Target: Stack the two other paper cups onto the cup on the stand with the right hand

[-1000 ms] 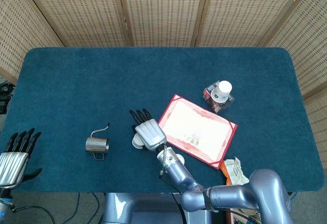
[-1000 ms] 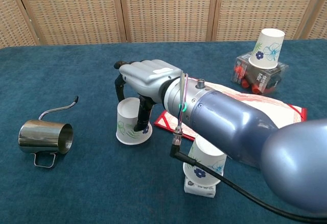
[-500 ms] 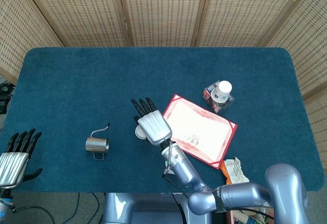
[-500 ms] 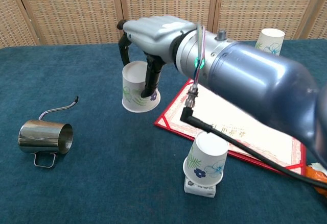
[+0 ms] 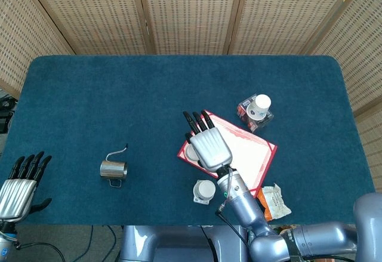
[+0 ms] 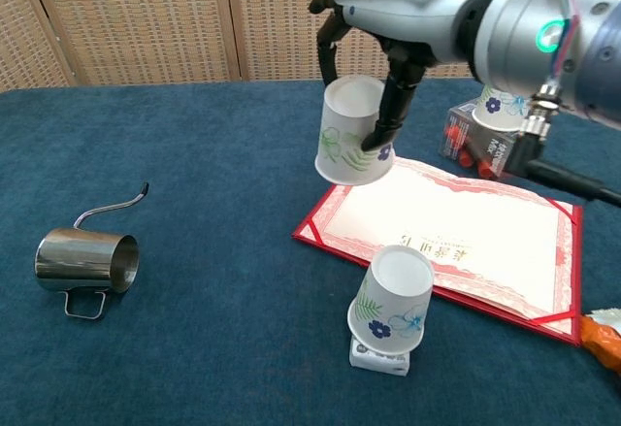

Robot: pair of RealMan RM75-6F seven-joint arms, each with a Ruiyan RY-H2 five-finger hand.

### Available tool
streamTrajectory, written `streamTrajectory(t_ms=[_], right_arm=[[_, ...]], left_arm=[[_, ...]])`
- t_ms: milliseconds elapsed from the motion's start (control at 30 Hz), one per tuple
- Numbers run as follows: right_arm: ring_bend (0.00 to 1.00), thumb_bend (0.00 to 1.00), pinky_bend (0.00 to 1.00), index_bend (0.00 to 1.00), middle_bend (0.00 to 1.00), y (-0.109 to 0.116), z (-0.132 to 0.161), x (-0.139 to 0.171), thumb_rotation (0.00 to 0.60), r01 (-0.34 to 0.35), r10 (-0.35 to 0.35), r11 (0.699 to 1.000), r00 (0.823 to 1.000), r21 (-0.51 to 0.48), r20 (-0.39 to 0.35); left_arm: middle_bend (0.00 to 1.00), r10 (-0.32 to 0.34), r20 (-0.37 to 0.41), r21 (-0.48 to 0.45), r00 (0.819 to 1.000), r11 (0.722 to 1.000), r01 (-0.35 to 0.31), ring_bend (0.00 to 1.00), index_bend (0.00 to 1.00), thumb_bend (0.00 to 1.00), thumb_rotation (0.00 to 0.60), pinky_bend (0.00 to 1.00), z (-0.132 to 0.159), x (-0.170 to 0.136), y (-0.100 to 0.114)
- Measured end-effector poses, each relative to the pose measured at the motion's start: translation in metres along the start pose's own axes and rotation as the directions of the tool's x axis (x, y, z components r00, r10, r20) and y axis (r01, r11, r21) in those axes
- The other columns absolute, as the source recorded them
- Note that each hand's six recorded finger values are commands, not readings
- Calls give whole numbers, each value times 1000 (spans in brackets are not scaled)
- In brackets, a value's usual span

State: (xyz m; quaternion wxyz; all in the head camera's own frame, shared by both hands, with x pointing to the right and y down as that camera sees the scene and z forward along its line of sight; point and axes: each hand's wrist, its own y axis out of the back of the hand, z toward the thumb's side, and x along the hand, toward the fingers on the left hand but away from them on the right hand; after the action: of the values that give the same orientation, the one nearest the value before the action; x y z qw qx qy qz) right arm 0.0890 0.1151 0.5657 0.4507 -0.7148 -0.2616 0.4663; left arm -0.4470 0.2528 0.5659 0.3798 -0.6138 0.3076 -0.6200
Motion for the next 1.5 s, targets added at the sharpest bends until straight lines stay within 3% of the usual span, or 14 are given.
streamTrajectory(t_ms=[533, 833, 1500], right_arm=[[0, 100, 0, 510, 52, 1, 12, 53, 600, -48, 43, 995, 997, -89, -62], [0, 101, 0, 518, 52, -12, 4, 66, 600, -81, 78, 994, 996, -78, -38], [0, 100, 0, 518, 52, -19, 1, 80, 600, -116, 114, 990, 993, -74, -31]], left_arm=[[0, 1, 6, 2, 1000, 1000, -1, 0, 0, 185, 600, 0, 2, 0, 0], [0, 5, 9, 3, 1000, 1000, -5, 0, 0, 184, 600, 0, 2, -1, 1], [0, 4, 15, 7, 1000, 1000, -4, 0, 0, 185, 600, 0, 4, -1, 0]])
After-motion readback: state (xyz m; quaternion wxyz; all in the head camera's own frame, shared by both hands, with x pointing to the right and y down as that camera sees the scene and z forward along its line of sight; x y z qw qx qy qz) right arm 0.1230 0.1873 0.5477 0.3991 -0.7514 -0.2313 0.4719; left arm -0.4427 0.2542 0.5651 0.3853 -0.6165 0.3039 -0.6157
